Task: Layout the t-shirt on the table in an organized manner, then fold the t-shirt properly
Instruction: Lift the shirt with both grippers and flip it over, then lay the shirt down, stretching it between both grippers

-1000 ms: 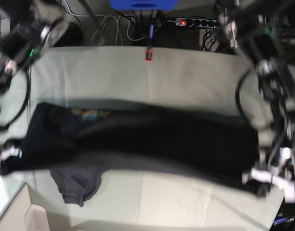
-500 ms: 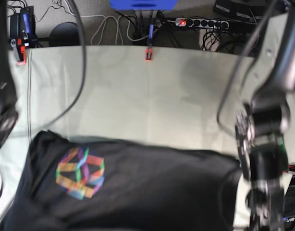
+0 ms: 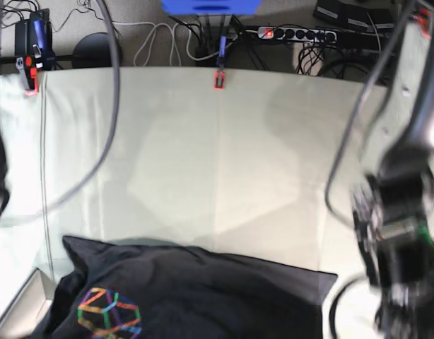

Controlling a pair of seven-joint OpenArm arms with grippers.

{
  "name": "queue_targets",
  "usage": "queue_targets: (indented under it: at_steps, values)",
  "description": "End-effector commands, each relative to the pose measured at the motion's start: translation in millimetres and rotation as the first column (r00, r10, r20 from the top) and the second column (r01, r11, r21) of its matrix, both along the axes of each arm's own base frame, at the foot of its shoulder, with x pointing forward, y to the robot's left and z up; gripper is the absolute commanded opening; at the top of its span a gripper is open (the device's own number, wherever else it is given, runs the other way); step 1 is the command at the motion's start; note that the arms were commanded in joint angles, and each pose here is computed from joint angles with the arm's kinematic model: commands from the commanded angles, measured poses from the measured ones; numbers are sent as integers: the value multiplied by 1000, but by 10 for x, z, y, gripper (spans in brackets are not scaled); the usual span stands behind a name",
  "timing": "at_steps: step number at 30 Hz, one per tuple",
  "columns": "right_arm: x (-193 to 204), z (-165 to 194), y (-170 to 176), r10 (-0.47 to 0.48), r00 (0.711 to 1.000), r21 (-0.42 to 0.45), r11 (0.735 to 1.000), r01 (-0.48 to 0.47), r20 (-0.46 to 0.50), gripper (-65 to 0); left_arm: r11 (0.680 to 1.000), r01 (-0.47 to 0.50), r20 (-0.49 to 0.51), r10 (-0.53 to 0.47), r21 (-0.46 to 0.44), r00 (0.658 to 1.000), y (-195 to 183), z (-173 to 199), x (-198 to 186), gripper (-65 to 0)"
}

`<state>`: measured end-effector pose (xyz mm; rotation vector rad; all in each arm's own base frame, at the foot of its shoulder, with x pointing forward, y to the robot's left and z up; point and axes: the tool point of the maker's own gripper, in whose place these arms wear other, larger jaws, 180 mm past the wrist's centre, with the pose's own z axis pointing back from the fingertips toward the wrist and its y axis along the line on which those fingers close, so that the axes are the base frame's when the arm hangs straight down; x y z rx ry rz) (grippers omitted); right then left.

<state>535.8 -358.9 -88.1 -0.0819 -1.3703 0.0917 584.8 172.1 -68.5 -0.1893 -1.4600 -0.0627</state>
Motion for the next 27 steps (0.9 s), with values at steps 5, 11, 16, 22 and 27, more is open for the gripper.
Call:
queue_targets:
  at_steps: [5, 11, 16, 22, 27]
  values:
    - [-317, -155, -240, -66, 997, -14, 998, 67, 46, -650, 997, -66, 20, 66, 26, 998, 264, -143, -331, -649]
    - [-799, -1042, -301, -111, 989, -38, 993, 108, -96, -650, 992, -101, -113, 109, 77, 988, 393, -919, -831, -648]
    - [-1384, -1713, -98, -103, 969, -131, 989, 74, -225, -650, 982, -182, -238, 189, 52, 953, 652, -1431, -1323, -648]
    - [-2194, -2215, 99, -127, 934, -178, 982, 70, -333, -650, 955, -290, -393, 293, 68, 872, 1000, -2011, -1996, -648]
    - [-2683, -2348, 43, -191, 907, -196, 973, 123, -375, -650, 931, -352, -502, 353, 101, 790, 1245, -2478, -2501, -649]
